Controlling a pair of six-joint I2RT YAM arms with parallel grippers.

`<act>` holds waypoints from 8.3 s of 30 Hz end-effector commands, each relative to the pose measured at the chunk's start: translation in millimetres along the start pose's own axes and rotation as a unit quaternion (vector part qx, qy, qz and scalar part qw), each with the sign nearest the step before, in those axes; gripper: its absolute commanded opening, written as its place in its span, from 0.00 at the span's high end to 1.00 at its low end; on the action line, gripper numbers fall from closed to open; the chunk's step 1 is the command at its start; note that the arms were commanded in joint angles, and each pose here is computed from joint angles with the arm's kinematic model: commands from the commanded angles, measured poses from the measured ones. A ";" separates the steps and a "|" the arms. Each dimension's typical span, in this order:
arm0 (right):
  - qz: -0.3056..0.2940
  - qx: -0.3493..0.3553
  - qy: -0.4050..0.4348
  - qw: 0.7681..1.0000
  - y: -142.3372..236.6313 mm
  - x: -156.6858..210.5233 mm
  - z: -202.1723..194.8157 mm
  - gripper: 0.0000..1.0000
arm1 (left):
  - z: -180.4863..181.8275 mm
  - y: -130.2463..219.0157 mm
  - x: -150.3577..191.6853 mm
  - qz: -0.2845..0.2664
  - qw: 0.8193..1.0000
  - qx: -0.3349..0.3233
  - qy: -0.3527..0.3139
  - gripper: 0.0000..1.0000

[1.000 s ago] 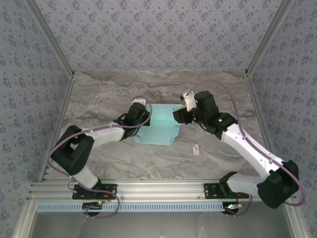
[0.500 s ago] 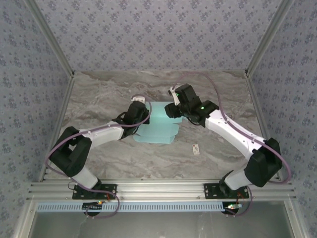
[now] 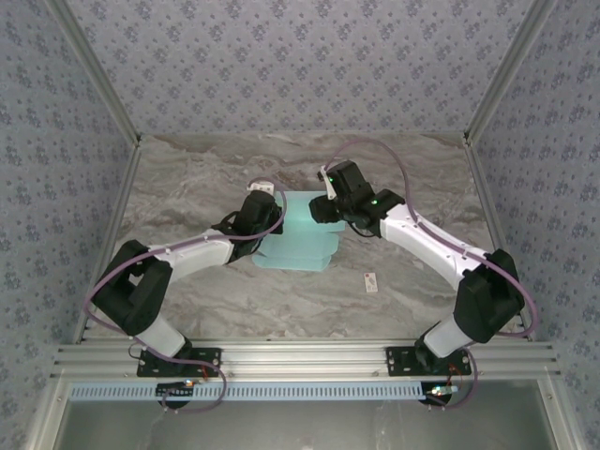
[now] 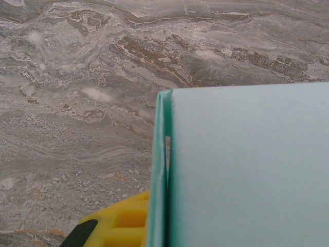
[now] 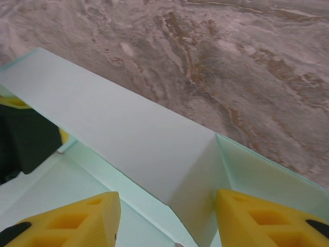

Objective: Fold the paper box

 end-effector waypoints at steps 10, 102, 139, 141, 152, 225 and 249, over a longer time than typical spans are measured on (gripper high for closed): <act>-0.070 -0.152 -0.042 0.985 -9.1 -2.5 2.0 0.51 | -10.2 8.0 -10.0 -0.022 1.000 0.021 0.002 1.00; -0.005 -0.072 0.067 0.995 36.1 37.6 9.3 0.45 | 13.8 2.8 -10.1 -0.025 0.999 -0.016 0.024 1.00; -0.072 -0.154 -0.040 0.985 10.6 34.5 -96.4 0.48 | 19.7 27.7 -25.7 -0.023 0.997 0.027 0.061 1.00; -0.074 -0.180 -0.032 0.980 7.1 34.4 -89.1 0.48 | 19.7 28.0 -25.9 -0.023 0.997 0.027 0.062 1.00; -0.090 -0.259 0.010 0.962 2.5 32.4 -62.4 0.49 | 18.4 28.2 -26.0 -0.022 0.997 0.034 0.064 1.00; -0.050 0.151 0.080 0.984 -25.7 -15.4 12.9 0.65 | 3.9 32.1 -22.3 -0.005 0.996 0.072 0.056 1.00; -0.031 0.128 0.073 0.989 -21.8 -11.0 16.1 0.61 | 9.6 30.5 -19.1 -0.009 0.997 0.049 0.053 1.00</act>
Point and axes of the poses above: each hand's point on the last joint's axis, 136 mm out from that joint toward the fingers, its own y axis back along the fingers, its own z axis along the line the jaws close on, x = y × z, the point moved 10 cm from there along y, back along the fingers, and after that the axes turned 13 degrees about y, right-handed, at the moved point
